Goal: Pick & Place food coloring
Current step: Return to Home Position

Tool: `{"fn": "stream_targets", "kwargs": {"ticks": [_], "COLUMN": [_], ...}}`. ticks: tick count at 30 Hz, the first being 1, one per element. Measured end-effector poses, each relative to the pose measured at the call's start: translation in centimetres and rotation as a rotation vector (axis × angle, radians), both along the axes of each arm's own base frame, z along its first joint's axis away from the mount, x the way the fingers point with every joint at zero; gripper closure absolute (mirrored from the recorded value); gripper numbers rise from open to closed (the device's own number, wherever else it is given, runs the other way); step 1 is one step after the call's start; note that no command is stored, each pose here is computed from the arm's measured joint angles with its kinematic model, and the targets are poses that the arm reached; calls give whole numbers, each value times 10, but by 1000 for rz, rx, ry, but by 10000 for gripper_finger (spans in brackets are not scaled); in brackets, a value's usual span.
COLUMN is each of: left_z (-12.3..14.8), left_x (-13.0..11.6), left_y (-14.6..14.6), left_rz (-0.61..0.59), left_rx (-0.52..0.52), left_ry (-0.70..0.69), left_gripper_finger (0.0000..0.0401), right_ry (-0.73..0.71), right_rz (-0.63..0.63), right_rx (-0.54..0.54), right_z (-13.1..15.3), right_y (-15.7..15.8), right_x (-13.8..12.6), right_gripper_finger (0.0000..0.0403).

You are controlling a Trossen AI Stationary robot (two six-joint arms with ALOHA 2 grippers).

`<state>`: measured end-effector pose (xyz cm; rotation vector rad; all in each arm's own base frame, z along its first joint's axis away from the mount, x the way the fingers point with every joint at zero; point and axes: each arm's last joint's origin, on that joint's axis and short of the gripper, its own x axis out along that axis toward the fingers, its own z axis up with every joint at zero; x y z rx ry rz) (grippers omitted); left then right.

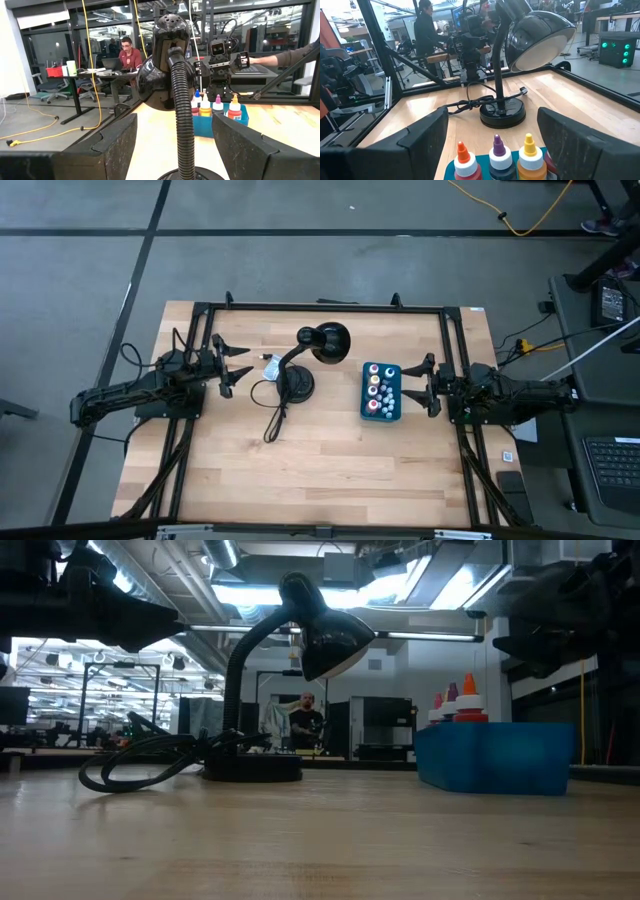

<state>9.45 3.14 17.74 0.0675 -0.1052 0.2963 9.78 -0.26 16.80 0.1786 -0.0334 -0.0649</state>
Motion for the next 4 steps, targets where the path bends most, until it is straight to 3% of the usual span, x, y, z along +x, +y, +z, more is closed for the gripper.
{"fn": "stream_targets", "kwargs": {"ticks": [4], "left_z": [0], "left_x": [0], "left_y": [0], "left_rz": [0], "left_rx": [0], "left_ry": [0], "left_gripper_finger": [150], "right_ry": [0], "right_rz": [-1], "right_rx": [0], "right_z": [0], "right_y": [0], "right_x": [0], "right_gripper_finger": [95]}}
